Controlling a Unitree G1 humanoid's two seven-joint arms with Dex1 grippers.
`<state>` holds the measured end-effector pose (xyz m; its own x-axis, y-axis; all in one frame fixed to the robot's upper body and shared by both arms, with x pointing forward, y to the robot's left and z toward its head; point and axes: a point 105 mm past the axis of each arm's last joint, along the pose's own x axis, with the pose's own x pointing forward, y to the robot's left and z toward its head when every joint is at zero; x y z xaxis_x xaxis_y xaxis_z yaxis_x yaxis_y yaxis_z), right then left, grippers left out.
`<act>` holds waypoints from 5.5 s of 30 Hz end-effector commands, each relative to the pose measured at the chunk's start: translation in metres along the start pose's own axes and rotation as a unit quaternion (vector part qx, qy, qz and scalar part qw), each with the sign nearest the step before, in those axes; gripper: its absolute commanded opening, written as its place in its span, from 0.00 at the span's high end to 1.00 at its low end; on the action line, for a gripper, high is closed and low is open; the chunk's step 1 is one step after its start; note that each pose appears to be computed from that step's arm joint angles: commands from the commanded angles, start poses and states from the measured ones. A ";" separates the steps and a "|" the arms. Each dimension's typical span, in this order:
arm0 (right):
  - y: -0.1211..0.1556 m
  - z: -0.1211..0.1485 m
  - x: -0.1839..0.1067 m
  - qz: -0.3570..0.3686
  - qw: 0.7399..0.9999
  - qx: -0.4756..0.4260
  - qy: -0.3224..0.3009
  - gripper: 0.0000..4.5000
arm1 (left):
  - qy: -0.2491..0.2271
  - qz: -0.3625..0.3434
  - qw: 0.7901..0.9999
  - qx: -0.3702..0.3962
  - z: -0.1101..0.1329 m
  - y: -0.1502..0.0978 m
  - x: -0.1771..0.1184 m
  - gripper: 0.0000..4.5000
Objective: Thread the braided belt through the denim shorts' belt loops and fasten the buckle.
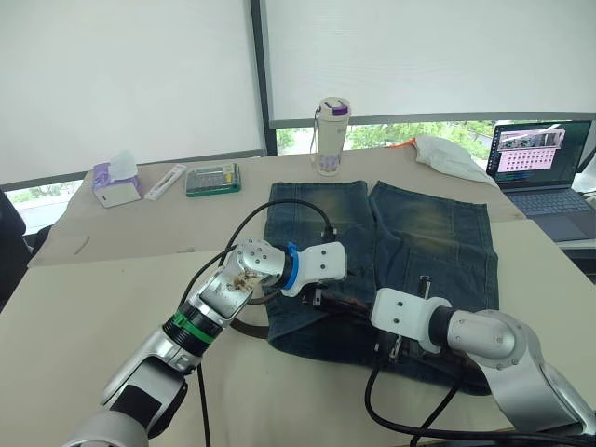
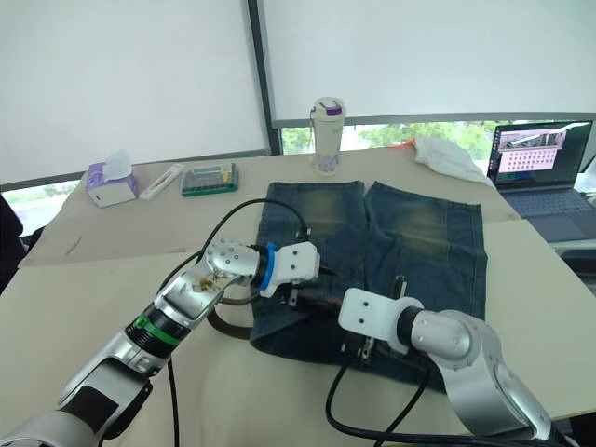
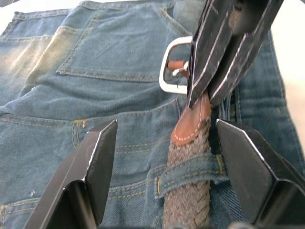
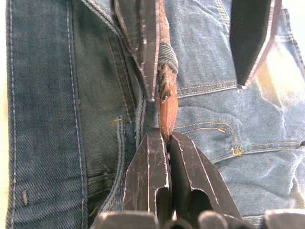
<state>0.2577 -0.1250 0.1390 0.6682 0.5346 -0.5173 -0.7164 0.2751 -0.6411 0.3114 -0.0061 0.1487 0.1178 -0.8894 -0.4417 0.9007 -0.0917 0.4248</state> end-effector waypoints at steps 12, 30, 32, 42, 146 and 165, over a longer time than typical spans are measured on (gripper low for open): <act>-0.013 0.014 -0.011 -0.032 0.999 -0.007 -0.016 1.00 | 0.002 0.000 1.000 0.011 -0.001 -0.003 0.011 0.86; -0.007 0.002 -0.005 -0.042 0.996 0.083 -0.006 0.39 | -0.051 0.054 0.986 -0.147 -0.034 0.005 -0.016 0.99; 0.007 -0.006 0.001 -0.020 0.994 0.106 0.009 0.38 | -0.083 0.070 0.980 -0.169 -0.036 0.007 -0.025 0.99; 0.034 -0.013 0.021 0.016 0.988 0.154 0.013 0.49 | -0.141 0.110 0.964 -0.195 -0.028 0.010 -0.027 0.99; 0.013 -0.013 -0.001 -0.031 0.977 0.210 0.002 0.52 | -0.094 0.122 0.987 -0.046 -0.031 0.014 -0.031 1.00; 0.026 -0.024 0.014 -0.020 0.971 0.237 0.032 0.78 | -0.055 0.125 0.990 -0.031 -0.050 -0.004 -0.041 1.00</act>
<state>0.2494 -0.1248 0.0925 0.6634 0.4905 -0.5650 -0.7197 0.6248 -0.3026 0.3272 0.0516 0.1154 0.2994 -0.9191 -0.2562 0.8952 0.1777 0.4088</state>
